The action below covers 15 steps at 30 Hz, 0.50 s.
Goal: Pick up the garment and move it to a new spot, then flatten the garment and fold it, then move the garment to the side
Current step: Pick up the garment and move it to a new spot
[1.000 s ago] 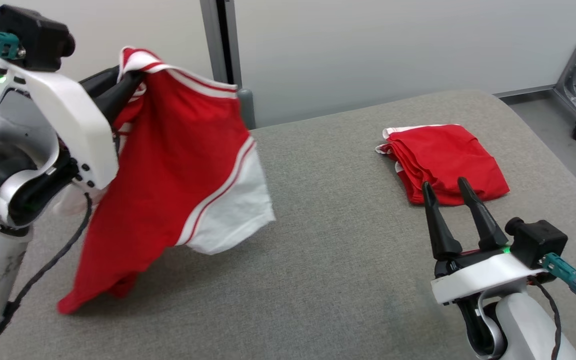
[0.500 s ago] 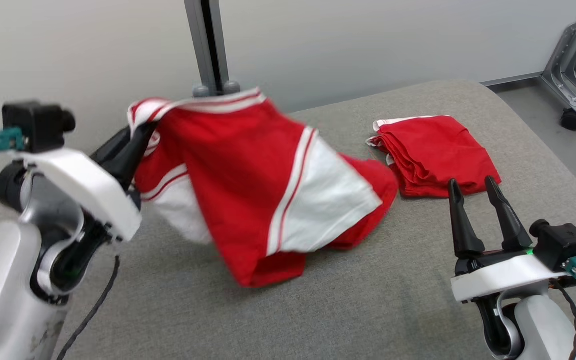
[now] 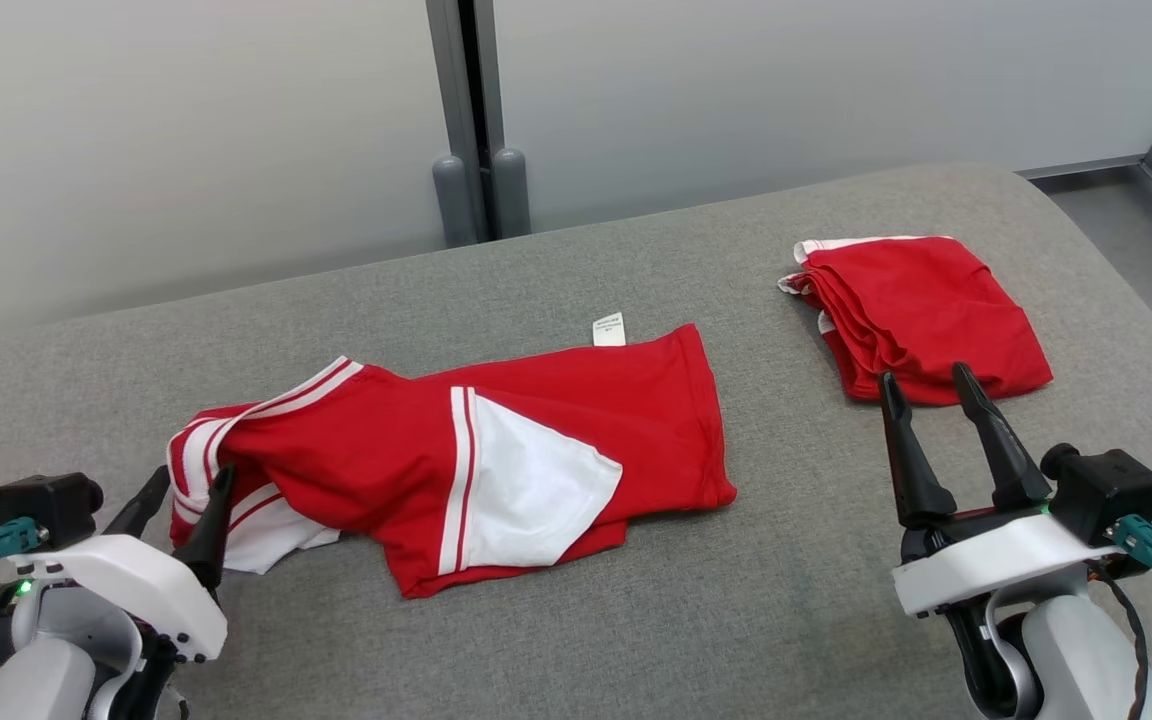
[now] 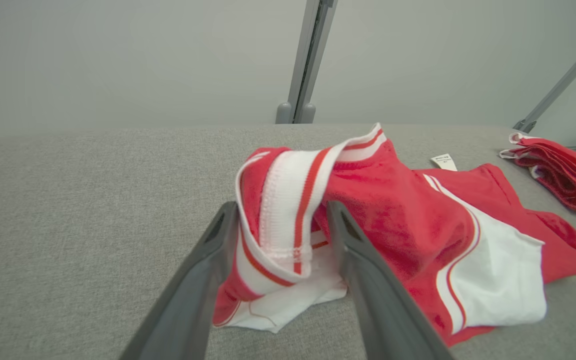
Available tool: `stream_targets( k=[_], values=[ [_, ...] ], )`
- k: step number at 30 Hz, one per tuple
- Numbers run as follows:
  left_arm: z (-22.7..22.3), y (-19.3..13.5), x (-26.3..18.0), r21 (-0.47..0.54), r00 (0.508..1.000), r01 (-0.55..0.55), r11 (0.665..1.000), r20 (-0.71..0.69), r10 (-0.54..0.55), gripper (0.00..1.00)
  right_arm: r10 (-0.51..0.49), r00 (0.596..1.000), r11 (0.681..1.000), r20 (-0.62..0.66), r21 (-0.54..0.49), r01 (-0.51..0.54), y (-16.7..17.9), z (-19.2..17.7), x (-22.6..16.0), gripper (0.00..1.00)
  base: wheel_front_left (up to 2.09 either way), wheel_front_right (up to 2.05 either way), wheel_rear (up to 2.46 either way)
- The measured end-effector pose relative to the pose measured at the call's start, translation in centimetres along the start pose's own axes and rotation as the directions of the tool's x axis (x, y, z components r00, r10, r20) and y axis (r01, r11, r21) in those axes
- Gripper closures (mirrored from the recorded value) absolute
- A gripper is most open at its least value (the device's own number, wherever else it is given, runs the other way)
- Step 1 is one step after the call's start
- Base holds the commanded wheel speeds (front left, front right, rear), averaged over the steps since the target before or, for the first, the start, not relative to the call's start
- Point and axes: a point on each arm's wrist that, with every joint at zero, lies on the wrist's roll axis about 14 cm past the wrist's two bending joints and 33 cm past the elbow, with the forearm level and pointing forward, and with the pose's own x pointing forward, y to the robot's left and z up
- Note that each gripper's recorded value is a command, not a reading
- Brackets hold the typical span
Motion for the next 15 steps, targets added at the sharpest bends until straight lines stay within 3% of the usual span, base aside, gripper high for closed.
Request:
stream_targets(
  k=[7,15],
  values=[
    [0.9,-0.1,-0.8,0.062,0.995,-0.006,0.998,0.096,0.0,0.0,0.026,1.0,1.0,-0.012,-0.004,-0.026,0.7,-0.1,-0.2,0.0,0.0,0.0,0.0],
    [4.4,-0.2,-3.2,0.058,0.954,-0.081,0.995,0.292,0.061,0.0,0.031,0.999,1.0,-0.008,-0.003,-0.031,1.0,0.1,-0.8,0.0,0.0,0.0,0.0]
  ],
)
